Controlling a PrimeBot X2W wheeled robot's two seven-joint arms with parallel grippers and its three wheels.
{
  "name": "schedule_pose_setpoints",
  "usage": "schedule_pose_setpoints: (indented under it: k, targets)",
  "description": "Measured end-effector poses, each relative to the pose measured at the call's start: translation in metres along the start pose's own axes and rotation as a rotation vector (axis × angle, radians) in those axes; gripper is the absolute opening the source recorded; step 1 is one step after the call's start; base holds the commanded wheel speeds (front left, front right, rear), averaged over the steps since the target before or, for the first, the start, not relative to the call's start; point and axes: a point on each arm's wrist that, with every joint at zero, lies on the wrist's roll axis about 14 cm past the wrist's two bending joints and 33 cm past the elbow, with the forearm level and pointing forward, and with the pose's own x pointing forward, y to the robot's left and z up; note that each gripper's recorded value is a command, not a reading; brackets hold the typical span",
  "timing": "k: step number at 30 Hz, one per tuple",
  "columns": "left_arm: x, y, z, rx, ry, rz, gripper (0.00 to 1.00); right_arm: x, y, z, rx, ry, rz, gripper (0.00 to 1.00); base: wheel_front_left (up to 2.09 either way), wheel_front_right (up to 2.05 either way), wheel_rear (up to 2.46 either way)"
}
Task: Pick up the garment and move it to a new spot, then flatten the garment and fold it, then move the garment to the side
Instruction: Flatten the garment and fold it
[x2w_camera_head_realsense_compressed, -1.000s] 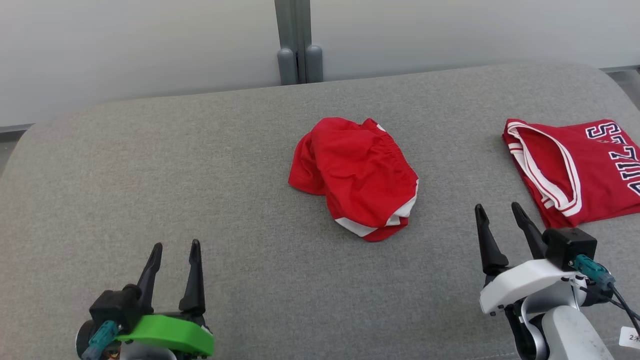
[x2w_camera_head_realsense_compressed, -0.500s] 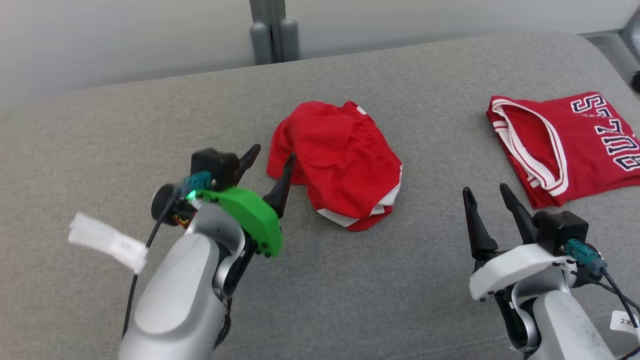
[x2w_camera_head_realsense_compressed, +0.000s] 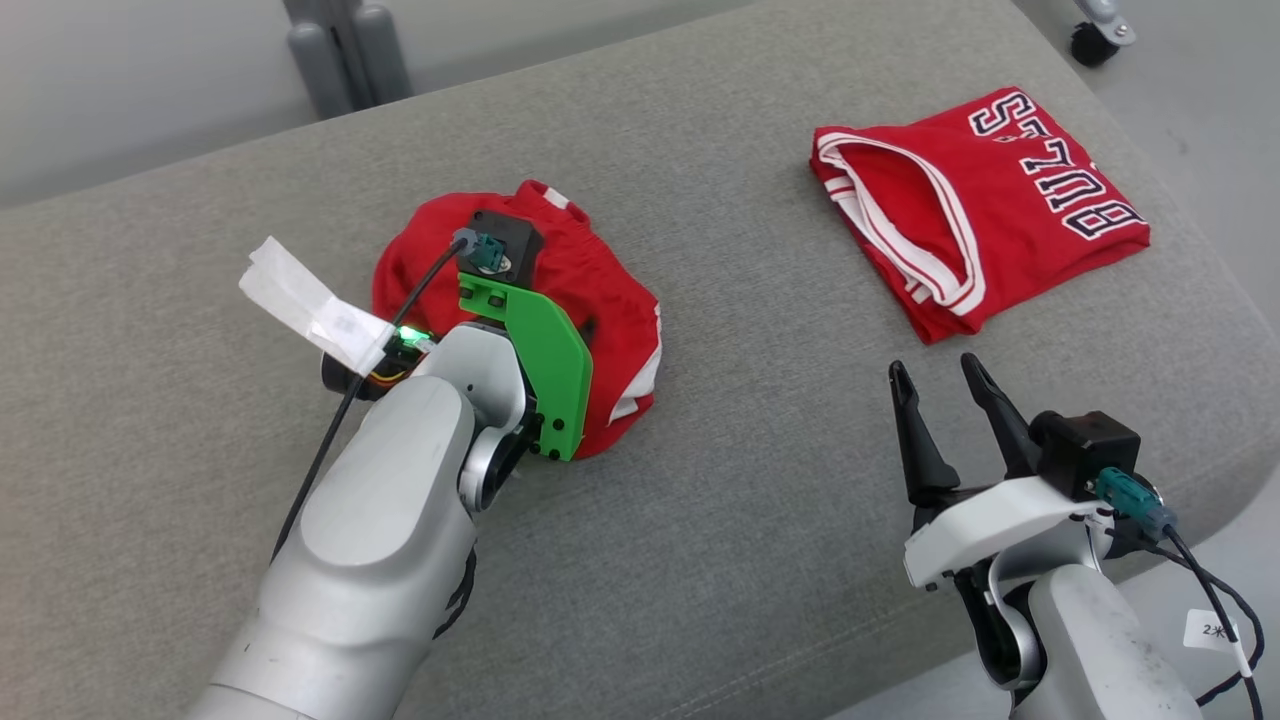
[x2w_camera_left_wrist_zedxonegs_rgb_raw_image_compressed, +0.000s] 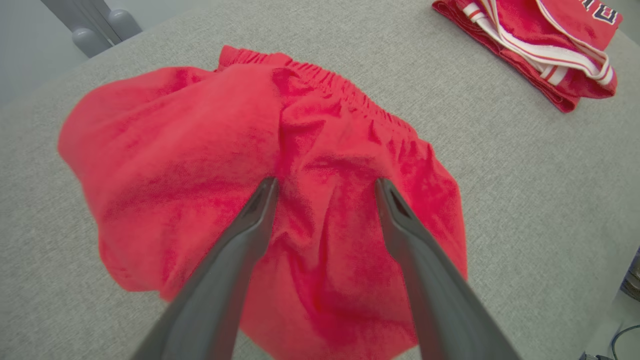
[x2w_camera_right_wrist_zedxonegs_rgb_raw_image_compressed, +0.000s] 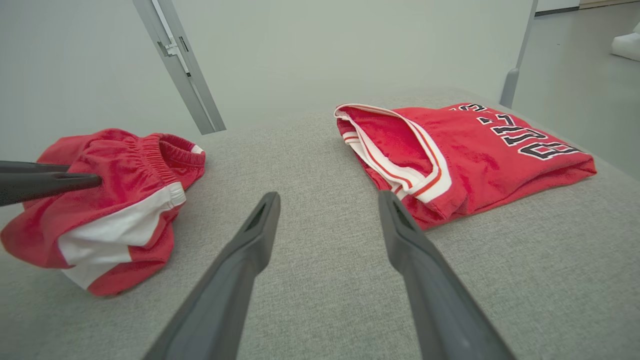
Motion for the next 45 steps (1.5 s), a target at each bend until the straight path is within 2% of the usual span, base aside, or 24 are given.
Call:
schedule_pose_setpoints:
  k: [4,5,6,8,10,14,21,24,27,31,35,38,39,45]
  targets:
    - [0.014,-0.001,-0.015,0.014,0.076,0.01,1.0,-0.008,-0.014,-0.004,-0.002,0.008,-0.046,1.0,0.0,0.0,0.0]
    - [0.016,-0.001,-0.019,0.014,0.095,0.013,0.75,-0.01,-0.017,-0.005,-0.003,0.011,-0.055,1.0,0.0,0.0,0.0]
    - [0.018,-0.001,-0.021,0.017,0.104,0.014,0.3,-0.011,-0.019,-0.005,-0.003,0.013,-0.063,1.0,0.0,0.0,0.0]
    - [0.02,-0.003,-0.017,0.015,0.078,0.009,0.0,-0.014,-0.023,-0.006,-0.004,0.015,-0.074,1.0,0.0,0.0,0.0]
    - [0.02,-0.003,-0.01,0.008,0.042,0.008,0.0,-0.015,-0.024,-0.004,-0.004,0.008,-0.077,1.0,0.0,0.0,0.0]
    - [0.012,-0.01,0.034,-0.048,-0.172,-0.038,0.0,-0.013,-0.021,0.0,-0.002,-0.005,-0.067,1.0,0.0,0.0,0.0]
    - [-0.046,-0.041,0.155,-0.324,-0.709,-0.285,0.0,-0.007,-0.012,0.005,-0.007,-0.016,-0.035,1.0,0.0,0.0,0.0]
    - [-0.063,-0.038,0.171,-0.42,-0.828,-0.301,0.0,-0.004,-0.009,0.007,-0.011,-0.019,-0.021,1.0,0.0,0.0,0.0]
    - [-0.06,-0.024,0.156,-0.504,-0.821,-0.254,0.0,0.0,-0.004,0.006,-0.013,-0.018,-0.004,1.0,0.0,0.0,0.0]
    - [-0.037,0.009,0.084,-0.603,-0.676,-0.099,0.0,0.008,0.008,0.003,-0.009,-0.01,0.033,1.0,0.0,0.0,0.0]
    - [-0.03,0.046,0.012,-0.645,-0.543,0.077,0.0,0.017,0.024,0.0,-0.005,-0.003,0.079,1.0,0.0,0.0,0.0]
    - [-0.034,0.062,-0.018,-0.661,-0.5,0.142,0.0,0.024,0.034,-0.002,-0.006,0.004,0.108,1.0,0.0,0.0,0.0]
    - [-0.037,0.067,-0.025,-0.668,-0.494,0.159,0.98,0.026,0.037,-0.002,-0.006,0.004,0.116,1.0,0.0,0.0,0.0]
    - [-0.057,0.099,-0.05,-0.62,-0.475,0.263,1.0,0.035,0.055,-0.005,-0.003,0.011,0.165,1.0,0.0,0.0,0.0]
